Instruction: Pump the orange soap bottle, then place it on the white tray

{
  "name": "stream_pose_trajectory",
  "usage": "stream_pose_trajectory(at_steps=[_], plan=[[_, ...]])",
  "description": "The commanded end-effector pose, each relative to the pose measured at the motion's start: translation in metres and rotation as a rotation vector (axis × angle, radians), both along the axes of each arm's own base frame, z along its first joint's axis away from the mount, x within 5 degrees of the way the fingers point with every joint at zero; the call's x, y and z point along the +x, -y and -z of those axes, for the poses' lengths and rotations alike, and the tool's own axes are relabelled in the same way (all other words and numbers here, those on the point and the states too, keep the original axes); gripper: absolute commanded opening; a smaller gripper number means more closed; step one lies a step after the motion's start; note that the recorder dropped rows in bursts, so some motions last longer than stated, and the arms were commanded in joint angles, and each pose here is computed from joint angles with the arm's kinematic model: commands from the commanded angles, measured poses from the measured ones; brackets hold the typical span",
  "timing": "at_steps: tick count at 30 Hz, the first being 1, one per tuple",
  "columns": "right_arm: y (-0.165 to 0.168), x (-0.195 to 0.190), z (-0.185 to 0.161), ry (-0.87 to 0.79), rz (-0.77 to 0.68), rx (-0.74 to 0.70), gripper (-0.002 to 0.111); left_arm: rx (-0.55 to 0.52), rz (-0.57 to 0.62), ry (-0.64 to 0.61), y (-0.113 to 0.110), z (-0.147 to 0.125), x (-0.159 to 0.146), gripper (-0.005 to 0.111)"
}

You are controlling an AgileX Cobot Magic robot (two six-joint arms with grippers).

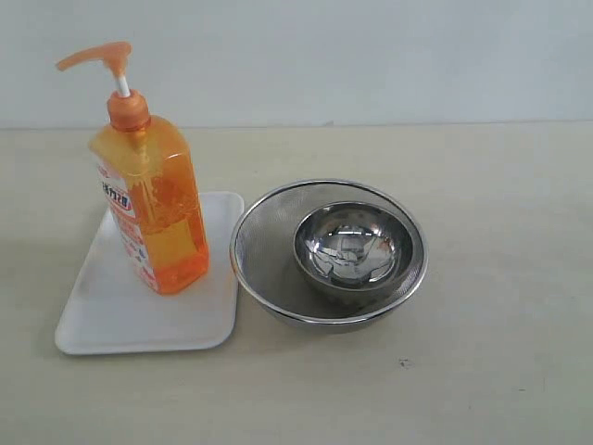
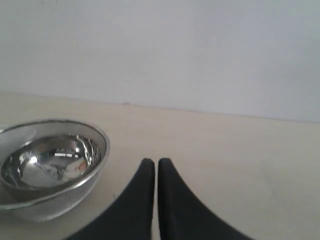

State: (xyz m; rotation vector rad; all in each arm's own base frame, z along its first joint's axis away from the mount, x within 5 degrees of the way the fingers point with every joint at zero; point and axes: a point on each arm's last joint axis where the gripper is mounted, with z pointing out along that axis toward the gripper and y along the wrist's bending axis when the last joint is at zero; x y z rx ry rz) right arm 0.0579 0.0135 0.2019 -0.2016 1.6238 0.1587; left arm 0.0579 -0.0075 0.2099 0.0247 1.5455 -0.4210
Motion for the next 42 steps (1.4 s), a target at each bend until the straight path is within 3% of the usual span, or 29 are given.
stream_pose_trajectory(at_steps=[1, 6, 42], plan=[[0.0003, -0.0018, 0.0125, -0.117, -0.002, -0.044, 0.000, -0.013, 0.008, -0.004, 0.0006, 0.0008, -0.0003, 0.005], [0.0004, -0.0034, 0.0194, -0.199, -0.001, -0.035, 0.000, -0.013, 0.008, -0.004, 0.0006, 0.0008, -0.0003, 0.005], [0.0003, -0.0035, 0.0196, -0.211, 0.005, 0.008, 0.000, -0.011, 0.010, -0.003, 0.0008, 0.0008, -0.0004, 0.005]])
